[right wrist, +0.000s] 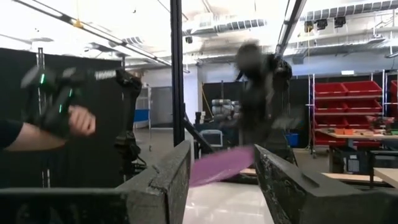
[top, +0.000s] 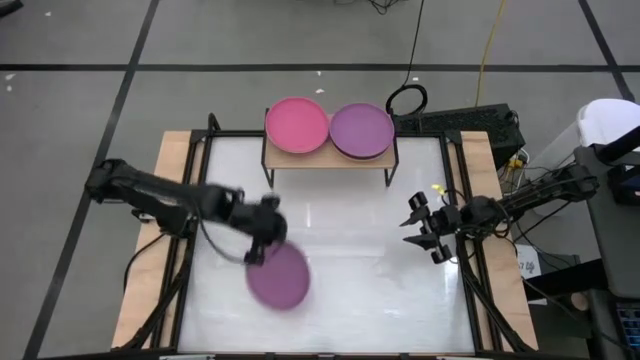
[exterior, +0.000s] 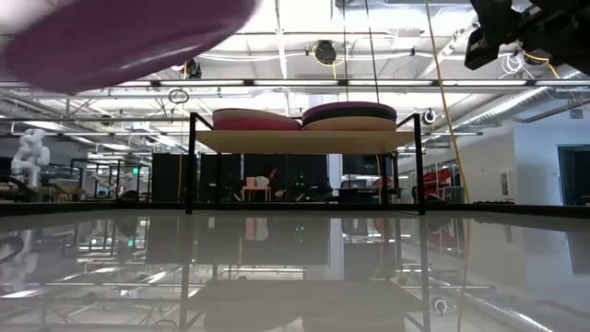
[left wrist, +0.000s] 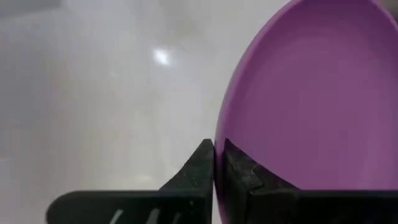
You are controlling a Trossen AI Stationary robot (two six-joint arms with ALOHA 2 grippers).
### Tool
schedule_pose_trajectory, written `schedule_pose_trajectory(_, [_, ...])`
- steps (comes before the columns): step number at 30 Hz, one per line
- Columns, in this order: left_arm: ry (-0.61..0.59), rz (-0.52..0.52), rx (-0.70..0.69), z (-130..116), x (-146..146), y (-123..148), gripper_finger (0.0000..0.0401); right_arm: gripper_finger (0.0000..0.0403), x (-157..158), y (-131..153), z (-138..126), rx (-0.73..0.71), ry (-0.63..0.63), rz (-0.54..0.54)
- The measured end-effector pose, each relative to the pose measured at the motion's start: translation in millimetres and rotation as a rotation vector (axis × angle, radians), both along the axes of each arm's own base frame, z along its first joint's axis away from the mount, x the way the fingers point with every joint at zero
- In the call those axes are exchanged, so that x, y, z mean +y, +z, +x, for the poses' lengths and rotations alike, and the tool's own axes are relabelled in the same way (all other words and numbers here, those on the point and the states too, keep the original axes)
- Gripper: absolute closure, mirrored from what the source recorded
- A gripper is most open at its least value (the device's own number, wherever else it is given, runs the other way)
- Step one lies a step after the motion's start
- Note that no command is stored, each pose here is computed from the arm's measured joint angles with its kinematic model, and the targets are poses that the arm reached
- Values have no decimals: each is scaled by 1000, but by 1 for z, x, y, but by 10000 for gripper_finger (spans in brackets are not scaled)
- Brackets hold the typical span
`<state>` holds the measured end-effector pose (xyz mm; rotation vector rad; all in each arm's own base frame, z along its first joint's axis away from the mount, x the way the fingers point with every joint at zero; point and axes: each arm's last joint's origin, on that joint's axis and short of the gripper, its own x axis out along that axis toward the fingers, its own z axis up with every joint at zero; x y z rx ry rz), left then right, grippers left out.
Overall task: Place and stack plates onto a shelf
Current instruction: Stack the violet plate on top of the pink plate on the shelf
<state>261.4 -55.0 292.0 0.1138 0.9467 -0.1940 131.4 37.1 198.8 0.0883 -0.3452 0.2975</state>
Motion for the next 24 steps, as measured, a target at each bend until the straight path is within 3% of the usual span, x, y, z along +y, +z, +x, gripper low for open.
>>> schedule_pose_trajectory(7, [217, 224, -203, -1, 76, 94, 390, 248, -1, -1, 1, 14, -25, -1])
schedule_pose_trajectory(14, [526, 313, -277, -25, 170, 124, 390, 248, -1, -1, 1, 14, -26, -3])
schedule_pose_trajectory(18, [677, 172, -332, -41, 223, 120, 390, 248, -1, -1, 1, 9, -34, -21])
schedule_pose_trajectory(24, [790, -4, -403, -50, 279, 105, 390, 248, -1, -1, 1, 8, -35, -24])
